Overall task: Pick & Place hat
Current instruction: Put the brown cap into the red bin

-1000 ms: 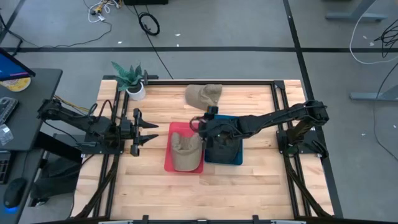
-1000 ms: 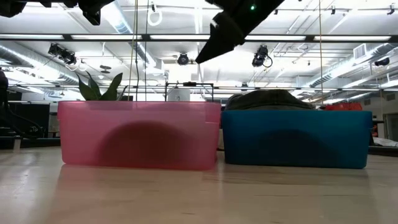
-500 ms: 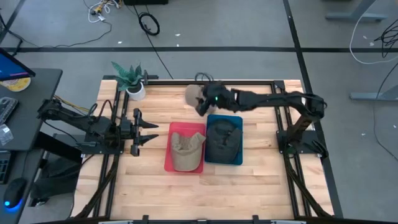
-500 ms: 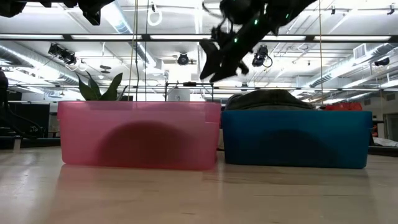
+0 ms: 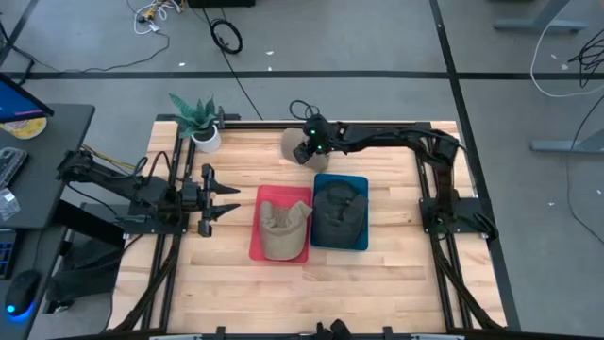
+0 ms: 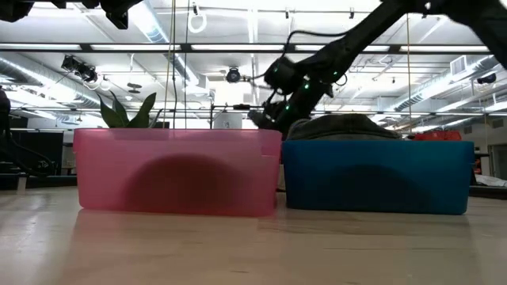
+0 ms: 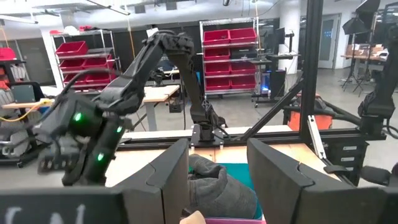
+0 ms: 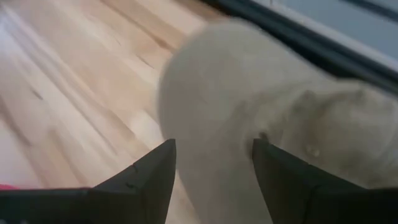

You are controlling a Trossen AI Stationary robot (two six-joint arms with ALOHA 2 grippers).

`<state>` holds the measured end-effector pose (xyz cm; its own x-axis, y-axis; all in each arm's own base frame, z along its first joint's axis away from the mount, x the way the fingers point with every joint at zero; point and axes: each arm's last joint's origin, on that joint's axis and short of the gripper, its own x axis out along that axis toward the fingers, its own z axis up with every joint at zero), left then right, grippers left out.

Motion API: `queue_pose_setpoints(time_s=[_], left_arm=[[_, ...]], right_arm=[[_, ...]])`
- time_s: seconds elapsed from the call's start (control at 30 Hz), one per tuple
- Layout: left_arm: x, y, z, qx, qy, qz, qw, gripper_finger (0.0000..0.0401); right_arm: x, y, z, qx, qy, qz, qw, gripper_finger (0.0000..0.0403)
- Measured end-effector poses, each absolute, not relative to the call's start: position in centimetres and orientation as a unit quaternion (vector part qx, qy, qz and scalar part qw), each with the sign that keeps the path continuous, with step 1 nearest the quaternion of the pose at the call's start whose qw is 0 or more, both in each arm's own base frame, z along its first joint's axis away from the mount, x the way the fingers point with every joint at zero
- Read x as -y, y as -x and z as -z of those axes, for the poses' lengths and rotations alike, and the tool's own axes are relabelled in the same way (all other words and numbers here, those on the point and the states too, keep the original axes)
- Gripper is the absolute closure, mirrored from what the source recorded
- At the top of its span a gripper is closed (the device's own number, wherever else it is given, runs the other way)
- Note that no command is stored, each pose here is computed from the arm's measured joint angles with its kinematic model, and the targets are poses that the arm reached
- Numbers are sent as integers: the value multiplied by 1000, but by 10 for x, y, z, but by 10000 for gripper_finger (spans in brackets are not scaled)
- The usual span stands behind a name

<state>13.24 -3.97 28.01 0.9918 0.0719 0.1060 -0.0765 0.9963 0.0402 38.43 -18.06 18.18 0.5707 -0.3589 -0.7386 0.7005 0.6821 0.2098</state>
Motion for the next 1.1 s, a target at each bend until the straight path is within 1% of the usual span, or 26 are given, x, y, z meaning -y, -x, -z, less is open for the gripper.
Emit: queue_pose_setpoints(time_s=[0.13,0.2,0.33,0.43,0.5,0.53,0.63,0.67,0.7,0.8,0.87,0.93,1.03,1.1], left_arm=[[40,-132,-280,52,-24,-37,998,232],[40,-132,-280,52,-24,-37,998,232],[40,-132,-280,53,-22,-36,998,232],[40,-132,-280,53,-21,-35,998,232],[40,-132,-280,53,-21,-35,998,232],[40,-132,-280,53,-21,-35,998,232],[40,-132,-280,53,-21,-35,998,232],[40,-132,-280,53,-21,-35,998,232],[40,-132,-280,53,-21,-35,998,232],[40,-132,-280,53,-21,-35,998,232],[40,-132,-280,53,-21,-35,998,232],[40,-132,-280,53,-21,-35,998,232],[40,-132,-280,53,-21,-35,998,232],[40,-132,-280,53,-21,-35,998,232]], right_arm=[[187,-391,-167,-397,-264,324,817,188],[188,-394,-161,-412,-267,326,808,188],[190,-398,-158,-417,-267,327,805,192],[191,-399,-159,-421,-255,325,808,208],[191,-397,-158,-433,-240,319,808,239],[191,-396,-157,-442,-234,315,807,265],[191,-391,-156,-467,-231,303,798,368],[191,-390,-156,-475,-224,298,797,383],[191,-389,-156,-479,-220,302,794,387],[188,-385,-165,-489,-187,305,795,397],[182,-385,-179,-486,-158,287,810,398],[171,-385,-201,-470,-132,262,832,399],[144,-385,-232,-459,-81,198,863,401],[121,-383,-245,-469,-32,120,874,401]])
